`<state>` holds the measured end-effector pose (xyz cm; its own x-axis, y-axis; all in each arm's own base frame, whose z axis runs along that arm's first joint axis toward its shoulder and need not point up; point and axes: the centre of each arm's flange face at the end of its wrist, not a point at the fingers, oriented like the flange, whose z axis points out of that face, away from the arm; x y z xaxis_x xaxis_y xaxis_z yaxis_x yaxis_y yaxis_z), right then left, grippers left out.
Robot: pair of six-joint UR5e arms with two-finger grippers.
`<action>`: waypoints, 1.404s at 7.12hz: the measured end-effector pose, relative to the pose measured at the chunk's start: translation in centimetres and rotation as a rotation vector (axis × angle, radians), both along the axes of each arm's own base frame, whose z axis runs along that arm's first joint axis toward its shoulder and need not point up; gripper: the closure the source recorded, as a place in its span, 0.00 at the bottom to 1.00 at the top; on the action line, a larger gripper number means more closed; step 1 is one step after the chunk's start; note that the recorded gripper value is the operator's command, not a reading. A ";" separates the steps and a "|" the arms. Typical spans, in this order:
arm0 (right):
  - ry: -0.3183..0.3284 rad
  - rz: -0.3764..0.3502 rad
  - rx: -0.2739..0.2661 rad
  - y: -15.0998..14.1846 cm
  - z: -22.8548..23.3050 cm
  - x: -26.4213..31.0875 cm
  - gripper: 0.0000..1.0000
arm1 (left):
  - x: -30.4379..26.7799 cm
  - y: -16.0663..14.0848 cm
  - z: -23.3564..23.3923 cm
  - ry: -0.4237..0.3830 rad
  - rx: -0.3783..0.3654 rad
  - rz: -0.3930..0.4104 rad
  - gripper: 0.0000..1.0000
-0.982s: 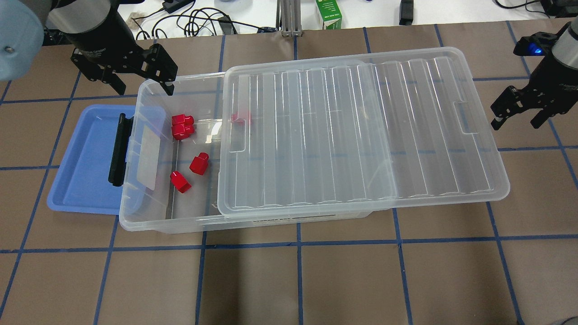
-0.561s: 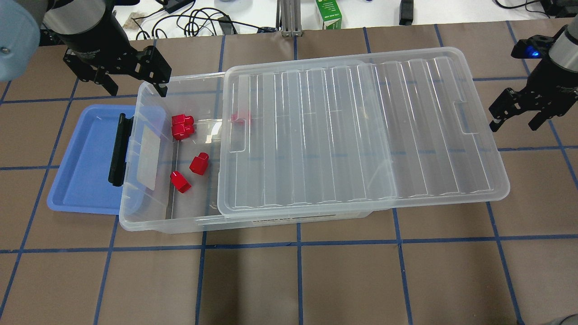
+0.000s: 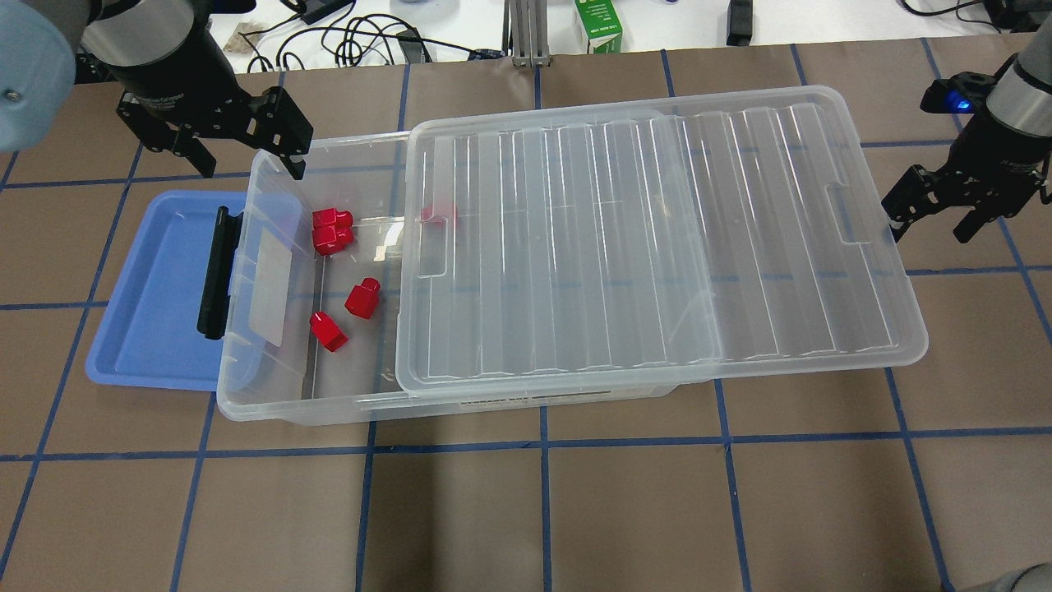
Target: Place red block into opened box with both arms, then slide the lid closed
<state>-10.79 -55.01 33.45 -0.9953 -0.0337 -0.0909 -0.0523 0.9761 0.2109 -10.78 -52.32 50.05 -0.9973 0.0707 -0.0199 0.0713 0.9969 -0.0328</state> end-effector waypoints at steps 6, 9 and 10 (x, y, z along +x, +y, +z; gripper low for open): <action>0.004 -0.072 0.024 0.2 -0.9 2.4 0.00 | 0.0 0.0 0.0 0.000 0.000 0.003 0.00; 0.013 -0.079 0.017 0.0 -0.5 3.8 0.00 | 0.0 0.0 0.0 -0.001 0.000 0.003 0.00; 0.016 -0.083 0.016 -0.1 -0.4 4.1 0.00 | 0.0 0.0 0.0 -0.001 0.000 0.003 0.00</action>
